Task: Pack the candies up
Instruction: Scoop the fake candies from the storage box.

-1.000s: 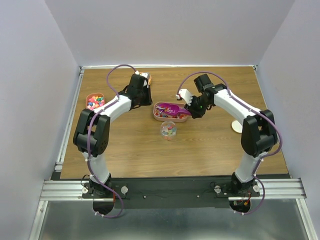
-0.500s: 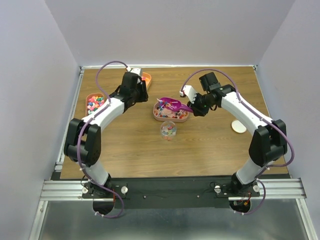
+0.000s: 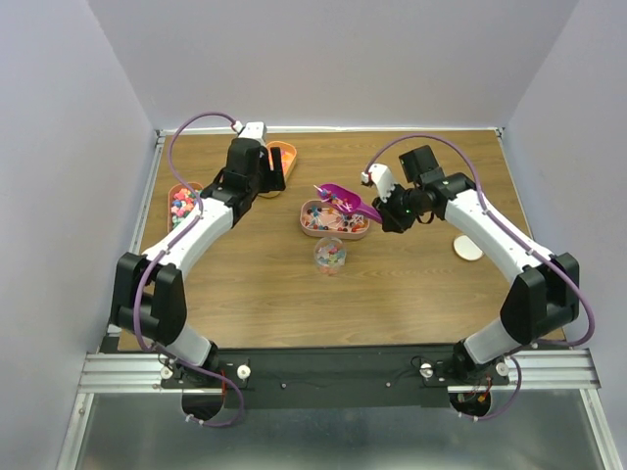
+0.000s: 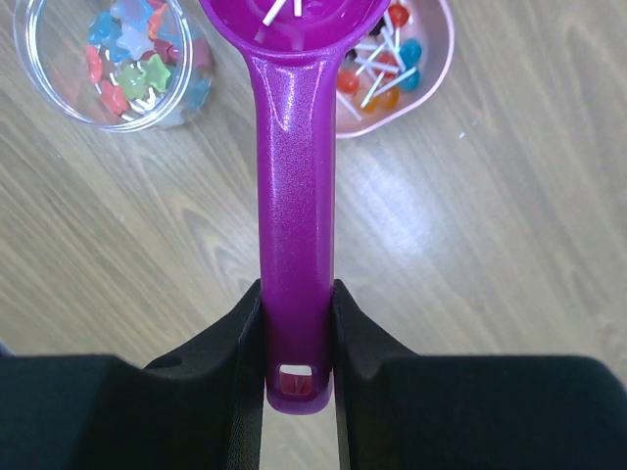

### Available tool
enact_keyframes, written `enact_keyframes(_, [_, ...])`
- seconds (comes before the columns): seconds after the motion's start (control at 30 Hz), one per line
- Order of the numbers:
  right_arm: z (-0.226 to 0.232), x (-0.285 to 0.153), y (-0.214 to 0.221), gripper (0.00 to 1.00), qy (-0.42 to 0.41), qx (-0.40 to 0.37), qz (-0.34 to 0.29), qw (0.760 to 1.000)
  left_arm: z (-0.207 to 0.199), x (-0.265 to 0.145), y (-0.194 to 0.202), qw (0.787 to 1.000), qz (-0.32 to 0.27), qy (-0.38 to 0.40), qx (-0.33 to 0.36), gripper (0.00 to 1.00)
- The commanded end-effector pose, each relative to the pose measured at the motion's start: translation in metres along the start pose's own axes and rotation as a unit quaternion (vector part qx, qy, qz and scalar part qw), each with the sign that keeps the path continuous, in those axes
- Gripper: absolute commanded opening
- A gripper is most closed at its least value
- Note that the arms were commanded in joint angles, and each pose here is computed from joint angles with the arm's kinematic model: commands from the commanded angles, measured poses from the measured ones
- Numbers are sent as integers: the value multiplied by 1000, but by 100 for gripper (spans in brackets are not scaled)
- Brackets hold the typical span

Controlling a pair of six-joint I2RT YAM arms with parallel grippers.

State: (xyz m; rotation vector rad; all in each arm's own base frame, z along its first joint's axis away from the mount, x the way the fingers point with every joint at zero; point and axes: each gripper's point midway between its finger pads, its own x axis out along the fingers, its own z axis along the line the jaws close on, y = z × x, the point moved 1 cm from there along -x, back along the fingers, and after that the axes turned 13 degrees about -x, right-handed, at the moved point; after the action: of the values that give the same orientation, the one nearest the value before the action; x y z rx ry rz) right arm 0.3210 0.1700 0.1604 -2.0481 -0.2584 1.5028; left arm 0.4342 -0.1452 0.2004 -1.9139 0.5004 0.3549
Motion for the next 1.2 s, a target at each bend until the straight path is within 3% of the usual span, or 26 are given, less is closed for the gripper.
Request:
enact_keyframes(0.0, [18, -11, 4, 1, 10, 59, 14, 998, 8, -21, -20, 999, -39, -17, 12, 80])
enact_keyframes(0.47, [53, -33, -1, 1, 39, 106, 31, 993, 24, -70, -45, 992, -114, -40, 40, 82])
enact_keyframes(0.63, [75, -33, -3, 1, 36, 122, 38, 991, 28, -97, -64, 983, -173, -41, 36, 81])
enact_keyframes(1.17, [131, -49, -20, 1, 16, 178, 46, 983, 37, -101, -69, 979, -189, -68, 30, 86])
